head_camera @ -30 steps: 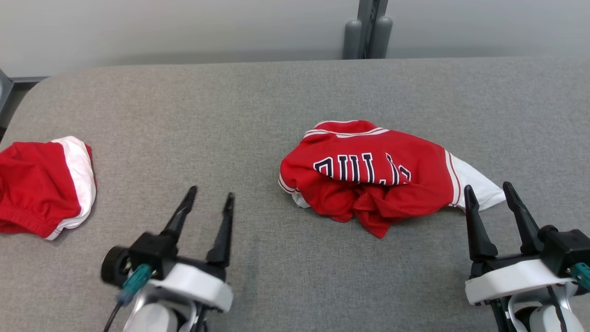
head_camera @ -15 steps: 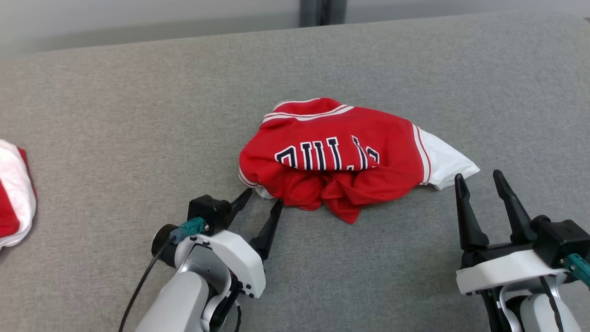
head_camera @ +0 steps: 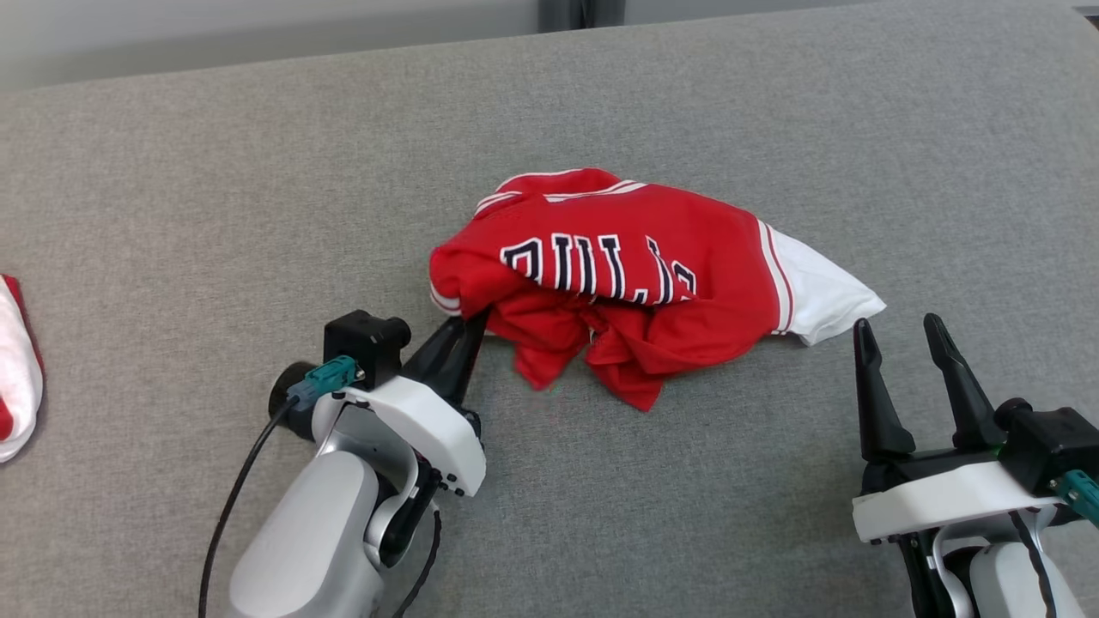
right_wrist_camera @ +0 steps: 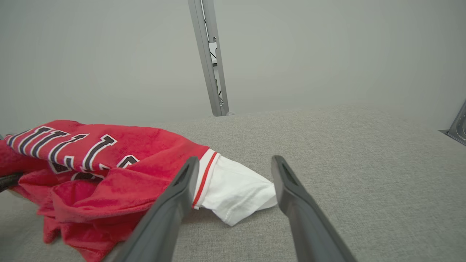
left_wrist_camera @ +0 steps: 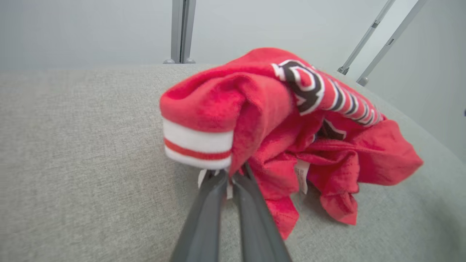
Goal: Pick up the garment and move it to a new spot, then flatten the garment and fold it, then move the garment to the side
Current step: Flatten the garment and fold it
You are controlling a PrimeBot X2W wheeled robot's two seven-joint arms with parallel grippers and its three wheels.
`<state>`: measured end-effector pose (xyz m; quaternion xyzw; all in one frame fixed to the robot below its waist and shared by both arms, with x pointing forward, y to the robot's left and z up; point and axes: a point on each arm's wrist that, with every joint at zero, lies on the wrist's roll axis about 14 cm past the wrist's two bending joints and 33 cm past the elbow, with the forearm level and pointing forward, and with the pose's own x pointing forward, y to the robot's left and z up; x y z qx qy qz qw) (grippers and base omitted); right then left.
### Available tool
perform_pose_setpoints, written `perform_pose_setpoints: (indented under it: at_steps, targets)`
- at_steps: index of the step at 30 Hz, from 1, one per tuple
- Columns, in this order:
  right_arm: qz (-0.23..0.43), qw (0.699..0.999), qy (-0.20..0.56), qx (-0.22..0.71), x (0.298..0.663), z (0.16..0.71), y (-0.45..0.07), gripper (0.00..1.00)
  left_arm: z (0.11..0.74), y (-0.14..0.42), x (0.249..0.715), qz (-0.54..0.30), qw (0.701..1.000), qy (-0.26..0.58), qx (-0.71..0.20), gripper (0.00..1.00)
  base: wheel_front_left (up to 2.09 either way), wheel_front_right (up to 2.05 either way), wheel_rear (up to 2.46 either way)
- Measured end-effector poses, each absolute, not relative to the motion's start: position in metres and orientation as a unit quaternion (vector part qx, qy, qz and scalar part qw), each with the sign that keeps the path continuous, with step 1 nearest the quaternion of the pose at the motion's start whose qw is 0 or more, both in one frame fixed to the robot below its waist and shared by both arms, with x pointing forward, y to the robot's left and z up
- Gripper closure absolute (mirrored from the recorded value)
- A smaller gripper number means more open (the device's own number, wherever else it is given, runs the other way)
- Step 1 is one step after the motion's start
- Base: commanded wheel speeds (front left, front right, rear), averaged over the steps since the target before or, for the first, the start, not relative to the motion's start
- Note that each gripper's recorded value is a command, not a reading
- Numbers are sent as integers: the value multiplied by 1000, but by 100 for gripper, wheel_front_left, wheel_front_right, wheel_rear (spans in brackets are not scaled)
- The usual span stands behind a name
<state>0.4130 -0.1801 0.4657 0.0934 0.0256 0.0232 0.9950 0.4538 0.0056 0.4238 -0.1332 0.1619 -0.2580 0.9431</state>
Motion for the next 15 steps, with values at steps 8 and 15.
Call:
perform_pose_setpoints:
  at_steps: [8, 15]
  targets:
    - [34, 994, 24, 101, 418, 466, -172, 0, 474, 30, 460, -241, 960, 79, -122, 100, 0, 0, 0]
    - [53, 992, 27, 107, 424, 464, -158, 0, 521, 59, 450, -214, 970, 24, -109, 100, 0, 0, 0]
